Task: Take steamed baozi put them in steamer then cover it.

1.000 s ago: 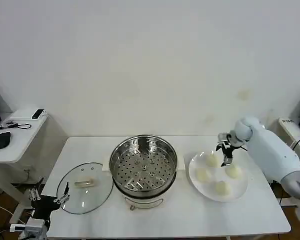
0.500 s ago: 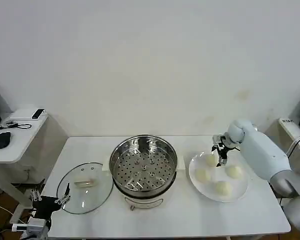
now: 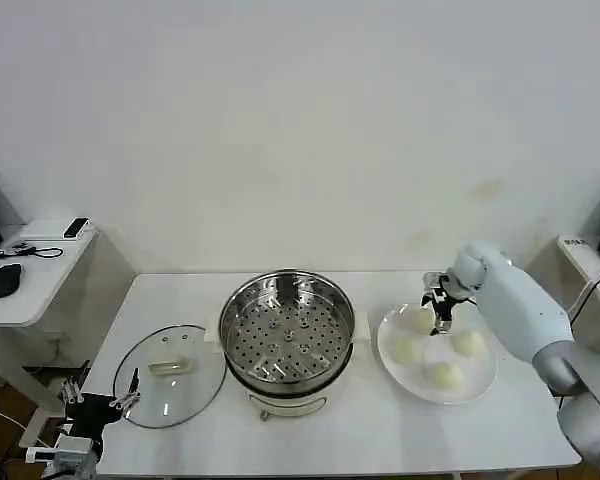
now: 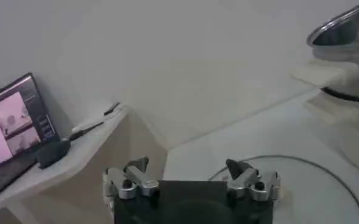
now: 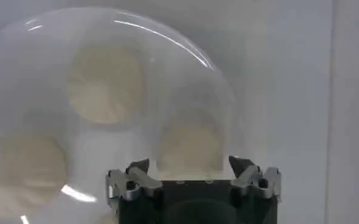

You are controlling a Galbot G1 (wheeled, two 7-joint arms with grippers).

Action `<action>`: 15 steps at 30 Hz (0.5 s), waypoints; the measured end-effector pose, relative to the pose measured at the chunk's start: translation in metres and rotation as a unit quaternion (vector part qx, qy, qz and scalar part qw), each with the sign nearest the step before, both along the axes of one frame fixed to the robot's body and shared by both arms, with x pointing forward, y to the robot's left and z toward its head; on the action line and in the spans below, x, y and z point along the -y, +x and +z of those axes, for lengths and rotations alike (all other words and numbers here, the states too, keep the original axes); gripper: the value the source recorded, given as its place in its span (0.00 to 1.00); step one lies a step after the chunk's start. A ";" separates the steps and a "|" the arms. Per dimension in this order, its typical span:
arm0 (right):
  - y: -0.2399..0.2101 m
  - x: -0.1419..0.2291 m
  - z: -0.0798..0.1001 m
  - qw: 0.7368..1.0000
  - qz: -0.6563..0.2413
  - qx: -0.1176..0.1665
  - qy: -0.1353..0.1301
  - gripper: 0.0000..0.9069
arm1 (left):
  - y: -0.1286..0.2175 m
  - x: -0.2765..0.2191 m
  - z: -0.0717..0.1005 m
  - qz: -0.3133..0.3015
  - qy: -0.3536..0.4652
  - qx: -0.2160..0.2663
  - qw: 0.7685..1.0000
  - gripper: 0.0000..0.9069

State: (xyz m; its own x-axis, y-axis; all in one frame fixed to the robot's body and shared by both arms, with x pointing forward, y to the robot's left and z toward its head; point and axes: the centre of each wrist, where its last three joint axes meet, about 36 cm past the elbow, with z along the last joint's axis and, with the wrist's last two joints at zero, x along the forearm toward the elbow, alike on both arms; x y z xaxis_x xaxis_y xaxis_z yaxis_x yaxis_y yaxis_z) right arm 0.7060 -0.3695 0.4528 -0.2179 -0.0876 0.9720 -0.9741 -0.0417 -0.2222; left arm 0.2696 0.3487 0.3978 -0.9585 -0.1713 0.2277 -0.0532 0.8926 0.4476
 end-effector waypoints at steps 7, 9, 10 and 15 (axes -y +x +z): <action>0.000 0.005 0.001 1.000 -0.005 0.002 0.001 0.73 | 0.000 0.001 -0.001 0.000 -0.001 -0.001 1.000 1.00; 0.000 0.007 0.003 1.000 -0.008 0.004 0.003 0.73 | 0.000 0.001 -0.001 0.000 -0.001 -0.001 1.000 1.00; 0.000 0.008 0.005 1.000 -0.009 0.005 0.004 0.73 | 0.000 0.001 -0.001 0.000 -0.002 -0.001 1.000 1.00; 0.001 0.012 0.016 1.000 -0.014 0.014 0.008 0.73 | 0.000 0.002 -0.001 0.000 -0.001 0.000 1.000 1.00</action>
